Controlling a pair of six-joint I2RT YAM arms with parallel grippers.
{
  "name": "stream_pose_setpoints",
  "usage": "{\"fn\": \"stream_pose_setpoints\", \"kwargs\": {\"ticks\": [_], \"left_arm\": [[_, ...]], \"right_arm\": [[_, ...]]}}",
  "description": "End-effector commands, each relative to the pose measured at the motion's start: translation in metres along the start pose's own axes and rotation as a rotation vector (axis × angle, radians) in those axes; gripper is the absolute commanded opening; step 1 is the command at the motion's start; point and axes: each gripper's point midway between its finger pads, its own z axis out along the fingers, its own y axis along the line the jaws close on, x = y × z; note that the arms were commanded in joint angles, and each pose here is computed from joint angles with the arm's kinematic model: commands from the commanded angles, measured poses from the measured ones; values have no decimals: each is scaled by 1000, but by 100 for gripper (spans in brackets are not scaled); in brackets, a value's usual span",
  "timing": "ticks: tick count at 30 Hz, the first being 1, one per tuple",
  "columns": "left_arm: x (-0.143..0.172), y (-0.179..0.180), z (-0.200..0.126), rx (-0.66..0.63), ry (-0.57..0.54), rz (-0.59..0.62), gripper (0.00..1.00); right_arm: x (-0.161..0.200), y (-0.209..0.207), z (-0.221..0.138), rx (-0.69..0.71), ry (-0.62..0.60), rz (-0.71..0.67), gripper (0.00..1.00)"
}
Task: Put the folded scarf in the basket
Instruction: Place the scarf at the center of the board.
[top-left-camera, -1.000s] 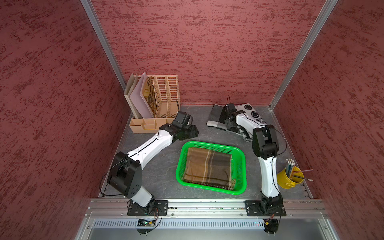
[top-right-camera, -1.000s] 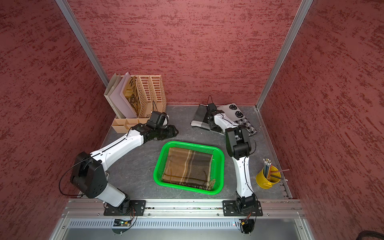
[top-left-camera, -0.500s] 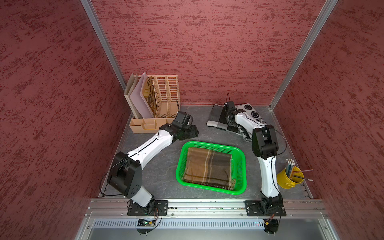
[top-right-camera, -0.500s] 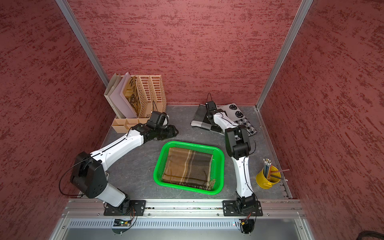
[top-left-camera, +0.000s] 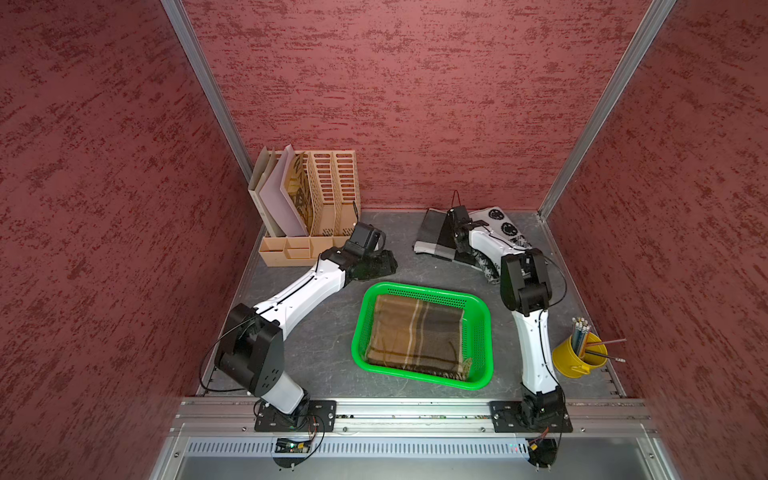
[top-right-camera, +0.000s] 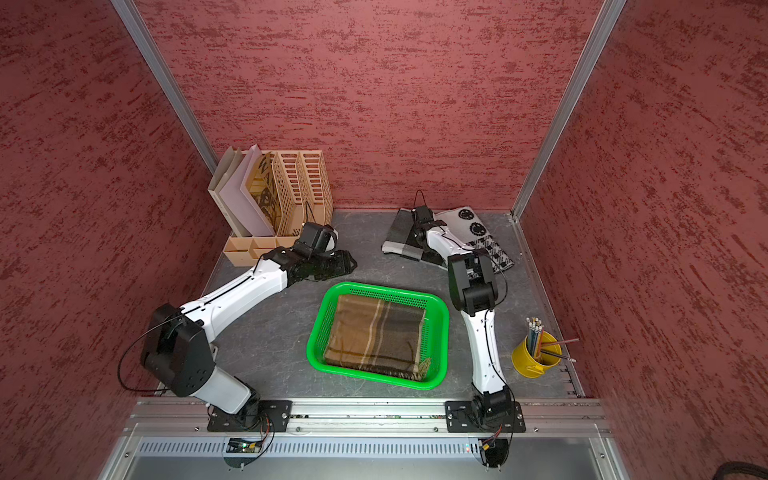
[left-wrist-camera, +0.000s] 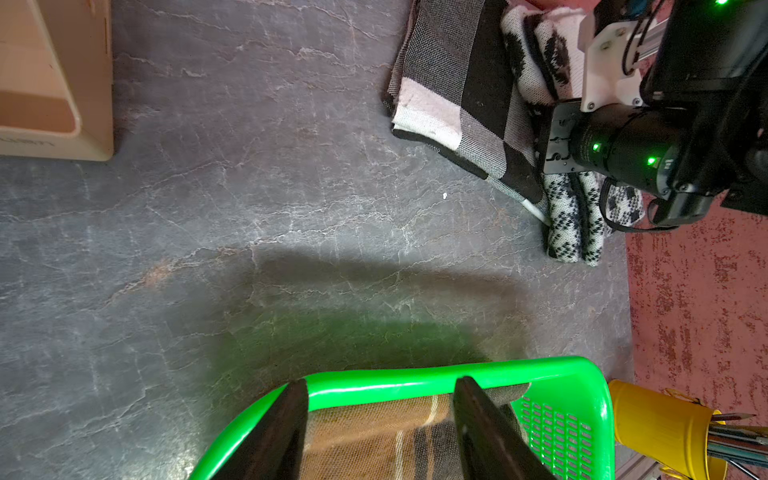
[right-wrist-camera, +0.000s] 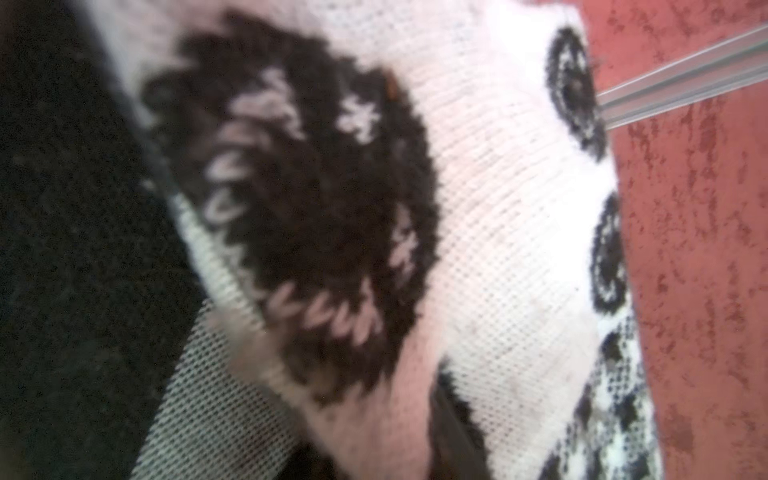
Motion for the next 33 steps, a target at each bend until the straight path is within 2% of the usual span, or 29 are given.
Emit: {"fn": "stream_pose_setpoints", "kwargs": {"ticks": [1, 3, 4, 14, 21, 25, 28, 33], "left_arm": [[-1, -2, -3, 12, -8, 12, 59], [-1, -3, -3, 15, -7, 12, 59], [-2, -3, -3, 16, -9, 12, 59], [0, -6, -2, 32, -4, 4, 60], [-4, -16, -1, 78, -5, -11, 65], [-5, -22, 4, 104, 0, -27, 68], [-10, -27, 10, 121, 0, -37, 70], [-20, -38, 28, 154, 9, -53, 74]], "right_arm": [[-19, -19, -23, -3, -73, 53, 11], [-22, -28, -29, -8, -88, 69, 1], [-23, -31, -33, -11, -98, 76, 0], [-35, -59, -89, -156, -245, 109, 0], [-25, -62, -131, -265, -328, 89, 0], [-11, -38, -159, -395, -384, 30, 0], [3, -3, -174, -493, -399, -60, 0], [33, 50, -174, -621, -341, -159, 0]]}}
